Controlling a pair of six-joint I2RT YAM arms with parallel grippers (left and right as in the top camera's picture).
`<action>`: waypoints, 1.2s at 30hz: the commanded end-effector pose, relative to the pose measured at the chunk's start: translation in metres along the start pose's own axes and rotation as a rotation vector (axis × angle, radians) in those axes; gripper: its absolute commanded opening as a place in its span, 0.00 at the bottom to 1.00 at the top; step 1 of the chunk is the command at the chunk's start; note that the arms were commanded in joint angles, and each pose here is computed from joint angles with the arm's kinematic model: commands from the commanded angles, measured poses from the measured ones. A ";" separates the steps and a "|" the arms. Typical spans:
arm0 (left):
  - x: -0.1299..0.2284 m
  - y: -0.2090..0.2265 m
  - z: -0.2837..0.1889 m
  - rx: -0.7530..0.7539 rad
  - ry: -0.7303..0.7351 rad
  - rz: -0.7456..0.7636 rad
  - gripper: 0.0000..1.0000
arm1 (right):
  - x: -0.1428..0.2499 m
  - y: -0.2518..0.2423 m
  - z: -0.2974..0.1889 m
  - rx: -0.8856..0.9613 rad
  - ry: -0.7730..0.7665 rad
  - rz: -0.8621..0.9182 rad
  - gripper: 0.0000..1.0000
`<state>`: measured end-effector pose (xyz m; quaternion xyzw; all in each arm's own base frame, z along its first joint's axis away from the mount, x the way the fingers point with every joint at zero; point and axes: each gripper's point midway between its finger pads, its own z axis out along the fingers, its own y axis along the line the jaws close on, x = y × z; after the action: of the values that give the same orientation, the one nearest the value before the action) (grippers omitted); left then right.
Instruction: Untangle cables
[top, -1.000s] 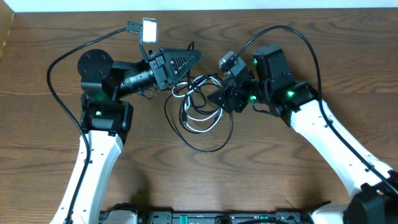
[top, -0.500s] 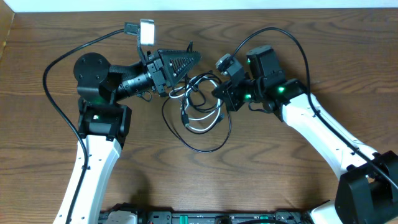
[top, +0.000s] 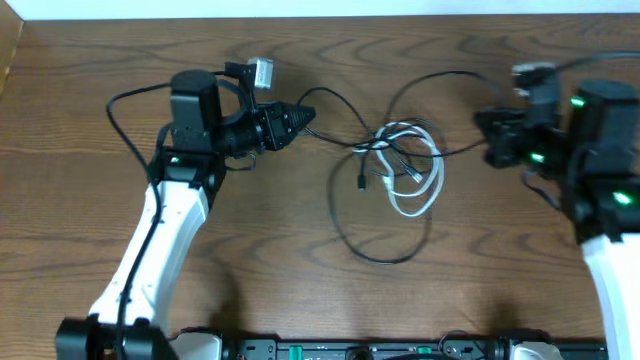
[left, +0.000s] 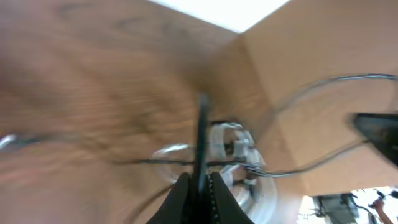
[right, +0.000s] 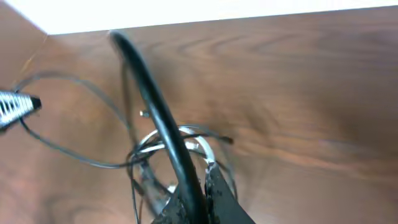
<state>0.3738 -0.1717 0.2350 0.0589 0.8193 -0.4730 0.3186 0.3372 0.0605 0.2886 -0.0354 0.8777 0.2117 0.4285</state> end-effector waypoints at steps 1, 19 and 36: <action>-0.006 0.056 -0.002 -0.194 -0.033 -0.018 0.08 | -0.007 -0.037 -0.031 0.120 -0.062 0.079 0.01; -0.057 0.166 -0.169 -0.300 -0.367 -0.287 0.08 | 0.024 -0.147 -0.078 0.396 -0.042 0.353 0.01; -0.037 0.091 -0.089 -0.017 -0.147 -0.254 0.08 | 0.043 -0.094 -0.011 0.095 0.159 0.222 0.83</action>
<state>0.4027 -0.0091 0.2087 -0.1137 0.8063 -0.4697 0.3410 0.3212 -0.0505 0.2245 0.1222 0.9165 0.1906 0.3297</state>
